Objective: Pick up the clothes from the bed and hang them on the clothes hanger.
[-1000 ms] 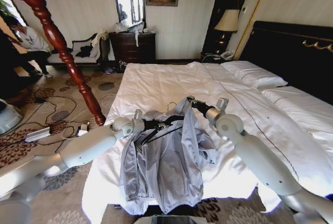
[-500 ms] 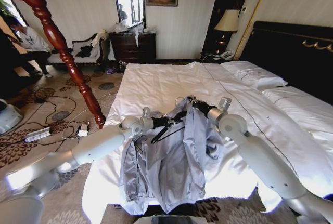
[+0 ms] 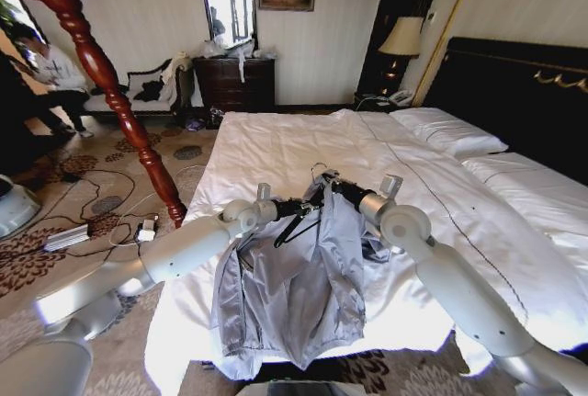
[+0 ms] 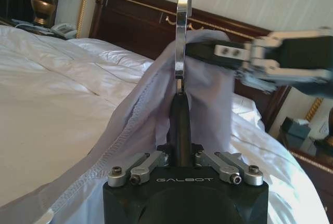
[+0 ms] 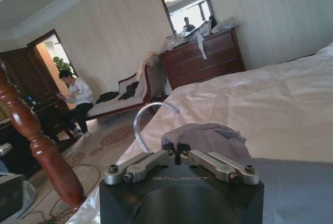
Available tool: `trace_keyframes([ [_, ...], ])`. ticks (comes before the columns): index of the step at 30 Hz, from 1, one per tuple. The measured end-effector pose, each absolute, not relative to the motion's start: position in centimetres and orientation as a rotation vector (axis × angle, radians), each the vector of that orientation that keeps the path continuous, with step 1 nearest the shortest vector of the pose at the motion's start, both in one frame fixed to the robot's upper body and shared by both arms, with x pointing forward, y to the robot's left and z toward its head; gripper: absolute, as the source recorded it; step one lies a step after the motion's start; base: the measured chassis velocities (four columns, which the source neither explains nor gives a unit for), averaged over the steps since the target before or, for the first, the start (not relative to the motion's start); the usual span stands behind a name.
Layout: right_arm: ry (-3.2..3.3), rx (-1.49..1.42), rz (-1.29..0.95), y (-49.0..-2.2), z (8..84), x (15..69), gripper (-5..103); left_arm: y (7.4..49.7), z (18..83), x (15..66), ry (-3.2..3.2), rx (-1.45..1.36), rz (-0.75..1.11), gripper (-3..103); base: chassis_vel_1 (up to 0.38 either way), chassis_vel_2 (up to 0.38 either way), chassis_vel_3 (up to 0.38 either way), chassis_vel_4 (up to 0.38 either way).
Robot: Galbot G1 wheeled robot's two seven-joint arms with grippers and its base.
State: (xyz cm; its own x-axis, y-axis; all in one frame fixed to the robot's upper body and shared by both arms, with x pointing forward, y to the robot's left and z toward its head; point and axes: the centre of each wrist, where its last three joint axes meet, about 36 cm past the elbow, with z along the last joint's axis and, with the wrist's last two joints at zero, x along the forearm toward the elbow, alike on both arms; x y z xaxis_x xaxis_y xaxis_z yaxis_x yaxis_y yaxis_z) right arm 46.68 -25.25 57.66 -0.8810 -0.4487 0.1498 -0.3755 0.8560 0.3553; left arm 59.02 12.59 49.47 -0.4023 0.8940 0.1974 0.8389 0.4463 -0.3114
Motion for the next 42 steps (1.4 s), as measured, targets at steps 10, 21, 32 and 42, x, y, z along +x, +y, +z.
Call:
trace_keyframes([
  [10, -2.750, 0.660, -0.502, -25.8, 57.0, 44.1, 23, 13.0, 49.4, 59.7, -2.387, -1.451, 0.276, 15, 0.000, 0.000, 0.000, 0.000],
  [21, -2.649, 0.827, -0.496, -25.3, 57.1, 40.6, 60, 14.7, 48.8, 60.9, -2.435, -1.382, 0.288, 15, 0.000, 0.000, 0.000, 0.000],
  [32, -2.723, 0.827, -0.254, -25.3, 56.6, 39.7, 99, 15.6, 48.8, 60.2, -2.446, -1.372, 0.287, 15, 0.000, 0.000, 0.000, 0.000],
  [42, -2.913, 0.558, -0.166, -27.5, 56.2, 42.5, 100, 19.1, 49.6, 58.4, -2.466, -1.382, 0.316, 15, 0.000, 0.000, 0.000, 0.000],
])
